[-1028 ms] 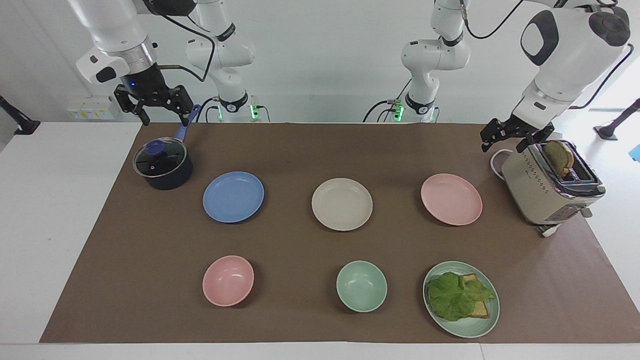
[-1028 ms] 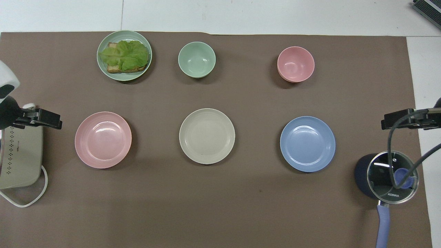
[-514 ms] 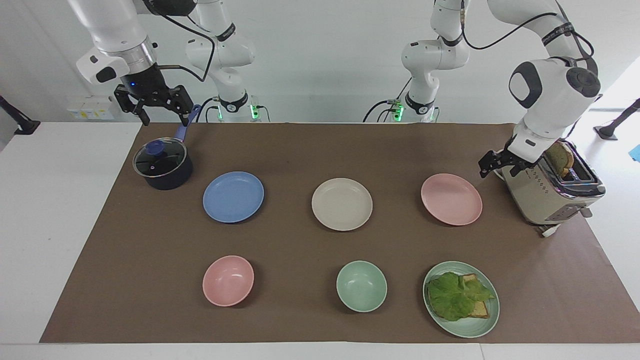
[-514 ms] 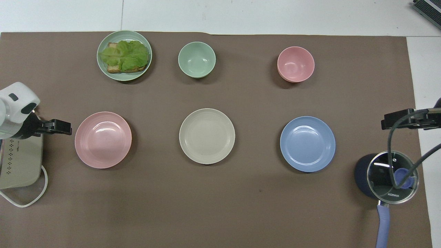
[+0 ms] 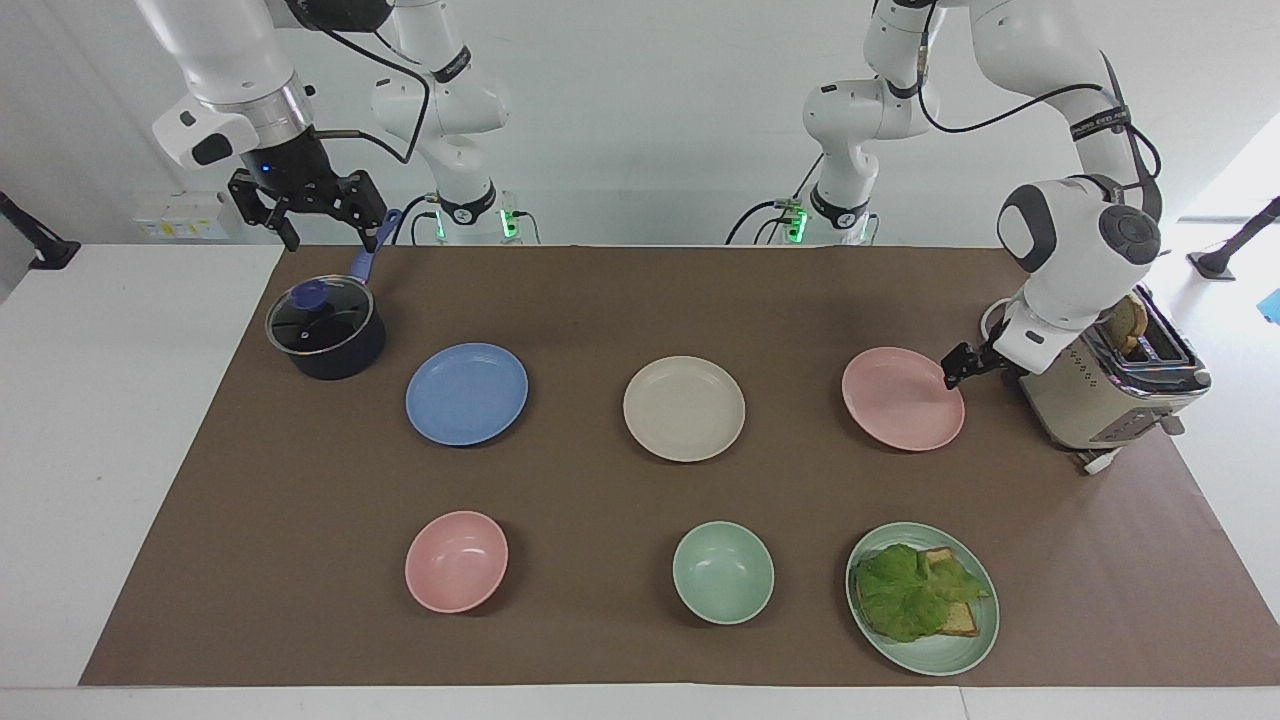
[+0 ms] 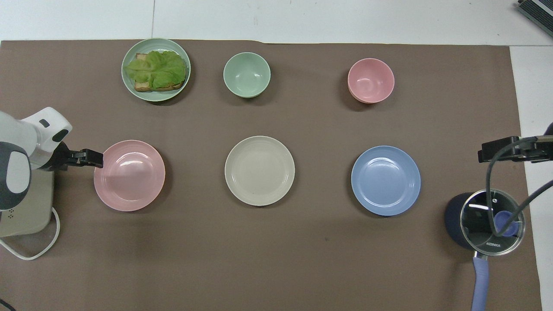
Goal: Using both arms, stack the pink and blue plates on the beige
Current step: 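Grasp the pink plate's rim with the left gripper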
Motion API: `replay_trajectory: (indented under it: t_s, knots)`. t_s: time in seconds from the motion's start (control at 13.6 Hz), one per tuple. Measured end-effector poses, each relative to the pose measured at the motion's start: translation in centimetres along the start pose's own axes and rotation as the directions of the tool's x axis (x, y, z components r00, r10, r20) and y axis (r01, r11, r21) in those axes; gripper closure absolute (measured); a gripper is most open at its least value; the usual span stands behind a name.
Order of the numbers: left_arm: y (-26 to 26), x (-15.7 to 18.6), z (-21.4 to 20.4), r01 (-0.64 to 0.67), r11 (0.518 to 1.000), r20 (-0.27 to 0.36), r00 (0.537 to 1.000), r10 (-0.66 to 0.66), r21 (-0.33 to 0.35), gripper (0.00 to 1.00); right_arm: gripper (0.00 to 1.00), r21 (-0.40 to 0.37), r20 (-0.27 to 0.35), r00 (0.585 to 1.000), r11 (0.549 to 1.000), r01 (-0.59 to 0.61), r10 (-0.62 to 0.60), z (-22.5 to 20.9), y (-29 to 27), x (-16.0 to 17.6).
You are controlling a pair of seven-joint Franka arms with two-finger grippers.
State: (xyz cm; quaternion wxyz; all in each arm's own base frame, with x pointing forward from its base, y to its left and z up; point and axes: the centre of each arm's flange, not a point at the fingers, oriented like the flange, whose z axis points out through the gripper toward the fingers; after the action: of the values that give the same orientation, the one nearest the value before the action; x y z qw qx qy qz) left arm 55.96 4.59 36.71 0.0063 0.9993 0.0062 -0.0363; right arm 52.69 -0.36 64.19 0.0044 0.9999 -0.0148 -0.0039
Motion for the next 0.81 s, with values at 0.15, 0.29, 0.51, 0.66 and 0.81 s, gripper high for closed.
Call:
replay_trajectory:
  t_s: [0.15, 0.29, 0.51, 0.66, 0.81]
  knots:
    - [-0.3, 0.1, 2.0, 0.006, 1.0, 0.002, 1.0, -0.006, 0.001, 0.0, 0.0, 0.0, 0.0, 1.0, 1.0, 0.0, 0.0, 0.0, 0.0, 0.0]
    - [-0.2, -0.2, 3.2, 0.005, 1.0, 0.022, 1.0, -0.005, 0.0, 0.0, 0.0, 0.0, 0.0, 1.0, 1.0, 0.0, 0.0, 0.0, 0.0, 0.0]
    - [0.1, -1.0, 4.9, 0.016, 1.0, 0.054, 0.998, -0.016, -0.001, 0.0, 0.0, 0.0, 0.0, 1.0, 1.0, 0.0, 0.0, 0.0, 0.0, 0.0]
    - [0.2, -1.2, 5.2, 0.06, 0.998, 0.06, 0.996, -0.06, 0.001, 0.0, 0.0, 0.0, 0.0, 1.0, 1.0, 0.0, 0.0, 0.0, 0.0, 0.0]
    - [0.2, -1.2, 5.2, 0.072, 0.997, 0.061, 0.996, -0.072, 0.002, 0.0, 0.0, 0.0, 0.0, 1.0, 1.0, 0.0, 0.0, 0.0, 0.0, 0.0]
